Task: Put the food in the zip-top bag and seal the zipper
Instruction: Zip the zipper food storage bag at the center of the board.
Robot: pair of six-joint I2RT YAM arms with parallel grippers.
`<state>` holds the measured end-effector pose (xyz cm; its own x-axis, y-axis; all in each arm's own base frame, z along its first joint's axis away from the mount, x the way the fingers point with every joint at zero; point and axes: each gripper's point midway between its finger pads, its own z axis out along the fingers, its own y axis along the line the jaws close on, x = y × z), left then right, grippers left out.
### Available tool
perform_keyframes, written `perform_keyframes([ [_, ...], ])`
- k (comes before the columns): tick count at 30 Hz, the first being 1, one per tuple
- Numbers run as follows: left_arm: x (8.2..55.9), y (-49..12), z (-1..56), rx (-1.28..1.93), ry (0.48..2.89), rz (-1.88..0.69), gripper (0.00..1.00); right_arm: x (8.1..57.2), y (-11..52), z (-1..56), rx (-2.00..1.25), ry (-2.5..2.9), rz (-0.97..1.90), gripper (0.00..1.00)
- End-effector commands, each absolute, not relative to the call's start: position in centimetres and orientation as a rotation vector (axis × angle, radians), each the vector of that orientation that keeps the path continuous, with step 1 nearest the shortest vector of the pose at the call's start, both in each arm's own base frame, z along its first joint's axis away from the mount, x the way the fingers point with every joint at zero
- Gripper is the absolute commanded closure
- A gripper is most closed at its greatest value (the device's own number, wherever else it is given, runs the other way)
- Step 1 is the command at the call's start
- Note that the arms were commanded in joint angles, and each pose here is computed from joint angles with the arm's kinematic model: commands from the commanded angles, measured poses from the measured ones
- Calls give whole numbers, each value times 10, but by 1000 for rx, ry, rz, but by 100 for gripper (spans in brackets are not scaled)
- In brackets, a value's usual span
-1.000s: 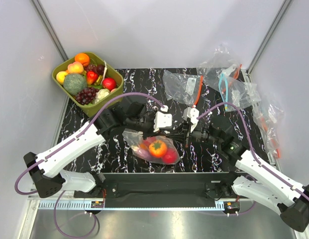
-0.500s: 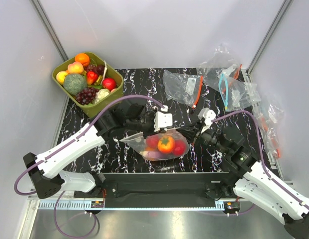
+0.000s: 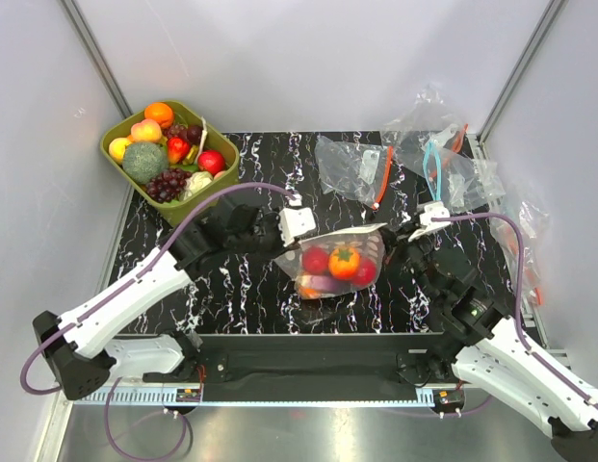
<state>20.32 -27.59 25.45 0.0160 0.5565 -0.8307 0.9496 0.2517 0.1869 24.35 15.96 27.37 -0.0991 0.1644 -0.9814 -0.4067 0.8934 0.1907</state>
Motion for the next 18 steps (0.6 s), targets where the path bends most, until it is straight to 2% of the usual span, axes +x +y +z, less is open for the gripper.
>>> perform_keyframes([
  [1,213,-254,261,1299,1715,-514,100,259,91,283,146,1583,208,100],
  [9,250,-226,258,1086,1824,-368,100,261,78,282,193,1610,123,100],
  [18,306,-202,275,760,1871,-227,100,290,137,279,18,1696,215,100],
])
